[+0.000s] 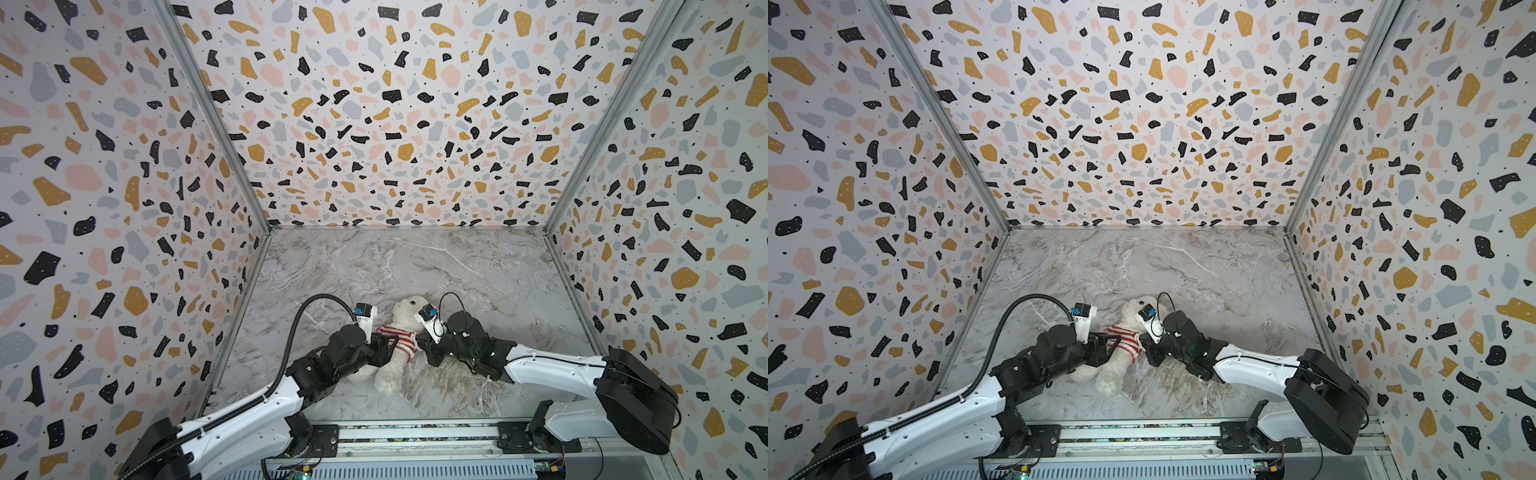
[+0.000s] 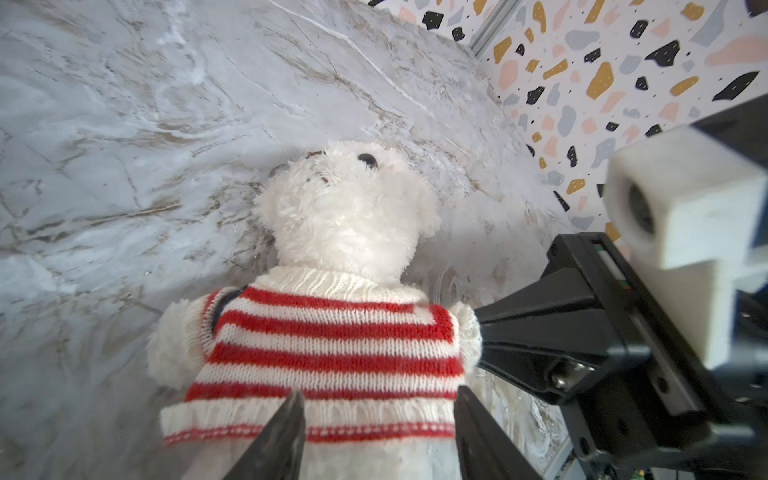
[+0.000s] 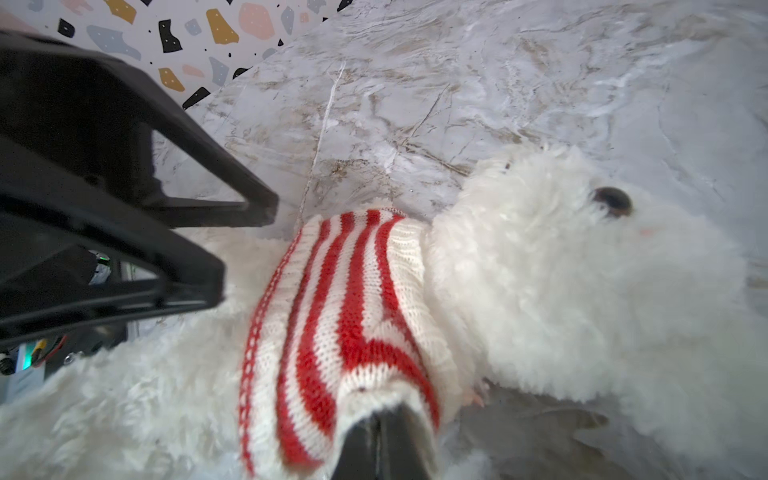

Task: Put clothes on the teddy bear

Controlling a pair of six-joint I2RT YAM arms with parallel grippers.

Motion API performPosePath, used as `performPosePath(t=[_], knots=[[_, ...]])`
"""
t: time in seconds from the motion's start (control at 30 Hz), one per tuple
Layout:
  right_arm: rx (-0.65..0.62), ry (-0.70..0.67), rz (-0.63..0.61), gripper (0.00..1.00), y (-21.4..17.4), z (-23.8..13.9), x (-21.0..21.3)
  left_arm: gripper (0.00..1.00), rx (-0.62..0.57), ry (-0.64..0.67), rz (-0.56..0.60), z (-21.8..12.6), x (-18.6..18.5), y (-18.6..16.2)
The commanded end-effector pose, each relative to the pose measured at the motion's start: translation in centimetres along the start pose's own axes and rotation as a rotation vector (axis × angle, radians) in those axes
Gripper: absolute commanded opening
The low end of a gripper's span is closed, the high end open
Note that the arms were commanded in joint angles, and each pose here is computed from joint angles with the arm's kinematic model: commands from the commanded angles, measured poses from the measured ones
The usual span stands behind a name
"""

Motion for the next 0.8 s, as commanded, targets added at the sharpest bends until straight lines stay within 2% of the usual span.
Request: performPosePath(t=[0.0, 0.17, 0.3, 0.43, 0.53, 0.67, 0.77], knots=[[-0.010, -0.039, 0.038, 0.00, 0.9, -0.2, -0.1, 0.58, 0.034, -0.054, -0.066, -1.3, -1.3, -0.4], [-0.020, -0.046, 0.039, 0.00, 1.7, 0.1, 0.2, 0.49, 0.072, -0.135, -0.201, -1.3, -1.9, -1.7], [-0.029, -0.051, 0.044, 0.00, 2.0, 0.2, 0.6, 0.48, 0.101, -0.194, -0.264, -1.0, -2.6, -2.6], [-0.050, -0.048, 0.054, 0.00, 2.4, -0.1, 1.0, 0.47, 0.108, -0.183, -0.261, -0.7, -2.6, -2.9], [-0.063, -0.027, 0.049, 0.00, 2.9, -0.1, 1.7, 0.43, 0.096, -0.182, -0.274, -0.3, -2.6, -2.7], [-0.090, -0.014, 0.061, 0.00, 3.4, -0.5, 2.3, 0.38, 0.088, -0.115, -0.336, 0.7, -0.8, -3.4], [-0.093, -0.012, 0.073, 0.00, 3.2, -0.5, 2.5, 0.38, 0.091, -0.127, -0.366, 0.9, -0.6, -3.8]])
Point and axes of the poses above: each gripper's point midway between its finger pads, its own z axis out along the fingers, its own x axis along the line the jaws close on, y = z × x, the point moved 3 cm from there along -z, back along the fingers, and after that the axes turned 14 degrees about -z, right-handed, at the moved point
